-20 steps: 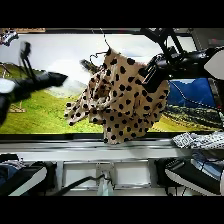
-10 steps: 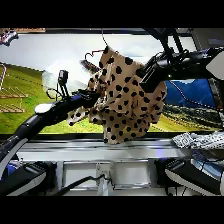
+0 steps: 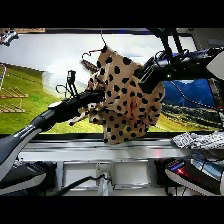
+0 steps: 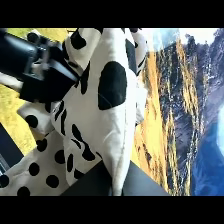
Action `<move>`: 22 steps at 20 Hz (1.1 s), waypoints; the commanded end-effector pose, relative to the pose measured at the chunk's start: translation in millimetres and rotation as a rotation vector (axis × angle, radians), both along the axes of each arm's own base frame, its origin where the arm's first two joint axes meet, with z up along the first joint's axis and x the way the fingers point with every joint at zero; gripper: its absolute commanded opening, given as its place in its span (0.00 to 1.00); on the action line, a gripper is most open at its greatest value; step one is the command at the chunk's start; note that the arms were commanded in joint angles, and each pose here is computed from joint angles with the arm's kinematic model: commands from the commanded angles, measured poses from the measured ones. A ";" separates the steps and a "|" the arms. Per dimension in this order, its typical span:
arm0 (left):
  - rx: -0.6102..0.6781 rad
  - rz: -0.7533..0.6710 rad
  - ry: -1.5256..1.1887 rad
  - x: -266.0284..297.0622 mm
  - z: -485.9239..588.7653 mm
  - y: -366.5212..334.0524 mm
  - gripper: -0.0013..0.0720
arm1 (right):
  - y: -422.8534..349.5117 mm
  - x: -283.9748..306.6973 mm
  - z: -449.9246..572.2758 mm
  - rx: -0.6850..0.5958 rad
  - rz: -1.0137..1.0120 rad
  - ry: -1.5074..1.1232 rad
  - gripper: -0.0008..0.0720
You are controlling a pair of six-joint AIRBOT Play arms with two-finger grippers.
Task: Fold the clothes and pants, and hang the long-sleeved shirts on hangers.
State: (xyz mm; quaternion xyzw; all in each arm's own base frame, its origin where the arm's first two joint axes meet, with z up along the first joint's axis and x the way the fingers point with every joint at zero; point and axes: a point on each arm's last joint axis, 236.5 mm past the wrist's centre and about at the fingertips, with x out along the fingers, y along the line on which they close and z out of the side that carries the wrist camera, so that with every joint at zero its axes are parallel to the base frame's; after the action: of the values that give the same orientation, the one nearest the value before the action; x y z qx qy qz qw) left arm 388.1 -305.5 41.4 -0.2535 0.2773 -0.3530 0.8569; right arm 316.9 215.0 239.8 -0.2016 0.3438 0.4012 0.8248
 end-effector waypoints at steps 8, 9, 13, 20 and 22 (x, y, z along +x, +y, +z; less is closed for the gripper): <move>0.011 0.093 -0.029 56.4 0.4 39.0 0.03 | 1.8 -7.9 -1.8 0.003 0.017 0.028 0.04; 0.013 0.104 -0.031 59.7 1.0 44.8 0.03 | 1.8 -7.7 -1.9 0.002 0.018 0.027 0.04; 0.064 0.089 -0.060 63.1 -3.0 57.9 0.03 | -1.1 -5.8 -2.9 -0.011 0.011 0.021 0.03; 0.172 0.130 -0.176 88.7 3.8 100.1 0.03 | 9.6 -14.0 0.5 0.033 0.042 0.045 0.03; 0.125 0.108 -0.212 91.0 20.9 99.9 0.03 | 12.2 -15.7 1.6 0.045 0.049 0.050 0.03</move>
State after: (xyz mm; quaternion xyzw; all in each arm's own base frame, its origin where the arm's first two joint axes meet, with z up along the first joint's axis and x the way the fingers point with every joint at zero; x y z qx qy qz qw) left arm 473.5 -212.3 46.8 -0.1840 0.2177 -0.2974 0.9112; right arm 305.8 221.7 239.0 -0.1904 0.3519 0.4219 0.8136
